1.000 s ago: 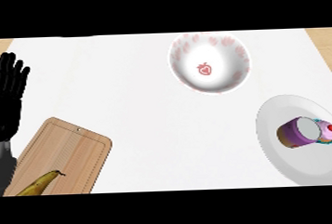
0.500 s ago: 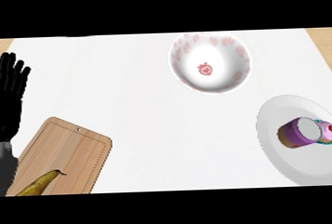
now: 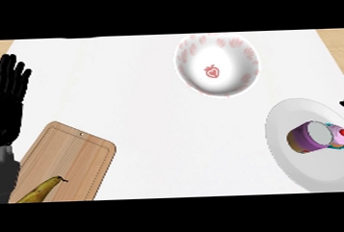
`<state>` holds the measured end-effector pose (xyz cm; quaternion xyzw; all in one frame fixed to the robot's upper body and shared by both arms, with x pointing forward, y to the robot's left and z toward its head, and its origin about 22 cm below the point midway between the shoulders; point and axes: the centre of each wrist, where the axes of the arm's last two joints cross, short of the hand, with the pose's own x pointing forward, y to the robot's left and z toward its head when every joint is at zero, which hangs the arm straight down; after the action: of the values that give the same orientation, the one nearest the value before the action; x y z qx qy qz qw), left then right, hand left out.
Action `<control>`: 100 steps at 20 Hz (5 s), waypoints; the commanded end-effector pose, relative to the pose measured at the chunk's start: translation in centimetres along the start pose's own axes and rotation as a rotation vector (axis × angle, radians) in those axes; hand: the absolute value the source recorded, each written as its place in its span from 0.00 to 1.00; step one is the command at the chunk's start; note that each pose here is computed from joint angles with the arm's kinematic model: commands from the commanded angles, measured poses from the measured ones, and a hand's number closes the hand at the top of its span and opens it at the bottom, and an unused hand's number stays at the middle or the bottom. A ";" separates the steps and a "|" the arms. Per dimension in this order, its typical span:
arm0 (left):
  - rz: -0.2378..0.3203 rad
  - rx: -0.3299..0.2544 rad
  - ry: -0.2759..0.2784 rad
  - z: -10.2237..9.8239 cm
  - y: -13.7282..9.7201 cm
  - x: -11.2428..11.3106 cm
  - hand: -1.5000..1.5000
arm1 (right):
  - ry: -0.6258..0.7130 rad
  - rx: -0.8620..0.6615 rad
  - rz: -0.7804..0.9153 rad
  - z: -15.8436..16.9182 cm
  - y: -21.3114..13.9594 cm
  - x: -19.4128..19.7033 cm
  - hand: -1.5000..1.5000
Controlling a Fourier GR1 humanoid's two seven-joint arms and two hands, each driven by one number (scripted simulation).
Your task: Pick the cupcake from the plate and place it in the bowl
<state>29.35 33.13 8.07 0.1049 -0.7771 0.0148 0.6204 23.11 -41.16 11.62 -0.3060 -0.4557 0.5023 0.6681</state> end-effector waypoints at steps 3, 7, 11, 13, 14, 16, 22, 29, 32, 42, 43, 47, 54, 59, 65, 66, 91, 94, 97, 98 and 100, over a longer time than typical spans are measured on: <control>-0.015 0.001 -0.013 -1.2 0.3 0.2 0.50 | -0.050 0.002 0.011 -1.8 1.1 -0.2 0.00; 0.016 -0.008 0.002 -0.3 -0.5 0.2 0.50 | 0.000 0.022 0.032 -1.9 2.5 -1.0 0.00; 0.004 -0.005 -0.001 -0.5 -0.2 0.6 0.50 | 0.015 0.033 0.029 -1.5 1.4 0.2 0.00; -0.004 0.011 -0.004 -0.7 0.1 0.8 0.50 | -0.001 0.028 0.031 -3.6 3.7 -1.7 0.00; -0.003 -0.014 0.018 -0.5 -0.2 -1.0 0.50 | -0.009 0.037 0.021 -3.8 2.5 -1.3 0.00; 0.019 -0.021 0.023 -1.3 1.2 -0.1 0.50 | 0.016 0.041 0.020 -4.8 2.3 -0.5 0.00; -0.008 0.007 -0.009 0.3 -0.2 -0.9 0.50 | 0.080 0.064 0.025 -6.0 3.8 -0.1 0.00; 0.001 -0.004 -0.005 0.3 -0.6 0.7 0.50 | 0.033 0.051 0.062 -5.2 6.3 -3.6 1.00; -0.010 0.001 0.007 -0.8 0.3 1.2 0.50 | -0.003 -0.044 0.047 -6.3 5.0 -4.6 1.00; 0.017 -0.017 0.001 0.6 -0.5 -0.3 0.50 | 0.149 -0.060 0.090 -5.5 1.2 -10.9 1.00; 0.024 -0.034 -0.034 -1.9 -1.7 1.3 0.50 | 0.178 -0.058 0.096 -4.5 -0.4 -12.0 1.00; 0.008 -0.038 -0.028 0.2 -1.8 0.6 0.50 | 0.211 -0.081 0.139 -4.3 0.1 -14.0 1.00; -0.005 -0.023 -0.017 0.2 -0.4 1.0 0.50 | 0.207 -0.290 0.180 -4.2 -4.6 -13.7 1.00; -0.009 -0.009 0.009 0.1 -0.9 0.5 0.50 | 0.117 -0.393 0.150 -2.5 -10.4 -13.0 1.00; -0.022 -0.004 0.004 -0.5 0.5 0.3 0.50 | -0.142 -0.500 0.073 -2.2 -15.0 -10.1 1.00; 0.004 0.008 0.005 -1.5 0.0 1.1 0.50 | -0.176 -0.514 0.063 -1.6 -16.8 -9.2 1.00; -0.007 -0.017 -0.002 0.0 -0.5 0.3 0.50 | -0.402 -0.273 -0.169 -10.6 -17.9 17.6 1.00; 0.002 -0.014 0.011 0.1 0.2 -0.4 0.50 | -0.402 -0.226 -0.202 -11.4 -16.4 20.3 1.00; 0.009 -0.015 -0.009 -1.3 -0.6 0.2 0.50 | -0.380 -0.206 -0.197 -14.4 -11.7 21.1 1.00; -0.005 -0.015 0.004 0.5 0.2 -0.4 0.50 | -0.379 -0.203 -0.197 -13.1 -12.4 21.9 1.00; 0.007 -0.016 0.019 -0.1 -0.9 -1.0 0.50 | -0.356 -0.184 -0.177 -14.5 -11.1 23.5 1.00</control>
<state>29.61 32.62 7.64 0.1004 -0.7766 0.0096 0.6219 42.27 -24.73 24.26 -0.2313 -0.6498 0.4327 0.5805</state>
